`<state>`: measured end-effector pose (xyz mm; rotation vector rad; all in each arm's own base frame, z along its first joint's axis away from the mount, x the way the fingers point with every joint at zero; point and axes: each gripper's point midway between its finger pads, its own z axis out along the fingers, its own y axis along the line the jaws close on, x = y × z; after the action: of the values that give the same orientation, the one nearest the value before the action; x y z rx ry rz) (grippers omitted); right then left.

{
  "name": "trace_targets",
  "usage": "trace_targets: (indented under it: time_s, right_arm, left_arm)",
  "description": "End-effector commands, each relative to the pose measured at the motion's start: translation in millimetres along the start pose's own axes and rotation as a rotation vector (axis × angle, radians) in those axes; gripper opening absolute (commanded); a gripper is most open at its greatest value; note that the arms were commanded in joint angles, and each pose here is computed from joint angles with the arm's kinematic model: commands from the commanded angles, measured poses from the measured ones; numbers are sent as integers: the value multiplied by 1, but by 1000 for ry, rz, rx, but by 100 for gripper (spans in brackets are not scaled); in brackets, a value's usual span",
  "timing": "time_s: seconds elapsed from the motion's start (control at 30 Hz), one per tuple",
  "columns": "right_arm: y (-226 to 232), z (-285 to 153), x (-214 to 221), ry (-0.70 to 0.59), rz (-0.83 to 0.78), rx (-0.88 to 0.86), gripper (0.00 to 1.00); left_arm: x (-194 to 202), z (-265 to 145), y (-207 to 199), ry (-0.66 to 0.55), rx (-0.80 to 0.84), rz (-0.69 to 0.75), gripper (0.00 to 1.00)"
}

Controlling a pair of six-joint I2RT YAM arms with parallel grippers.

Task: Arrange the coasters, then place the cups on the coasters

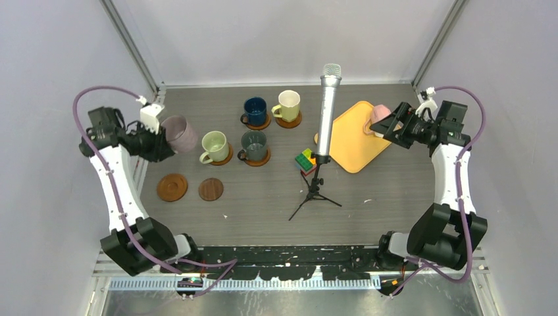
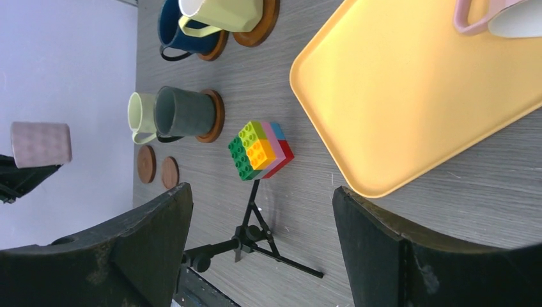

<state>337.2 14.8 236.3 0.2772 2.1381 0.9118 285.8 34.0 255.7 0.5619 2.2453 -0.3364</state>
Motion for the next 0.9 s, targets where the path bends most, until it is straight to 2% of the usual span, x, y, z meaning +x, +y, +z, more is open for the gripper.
trace_targets:
  time_s: [0.0,0.2,0.4,0.57,0.87]
  right_arm:
    - [-8,3,-1,2,-43,32,85]
    - [-17,9,1,21,-42,46,85]
    - [-28,14,7,52,-38,61,85]
    - [-32,16,8,66,-43,74,85]
    - [-37,17,14,89,-53,97,85]
  left_arm:
    - [22,-16,3,-68,-5,118,0]
    - [80,-19,34,-39,-86,115,0]
    - [124,-16,55,-14,-62,103,0]
    - [149,-9,72,-2,-58,80,0]
    - [178,4,89,55,-84,136,0]
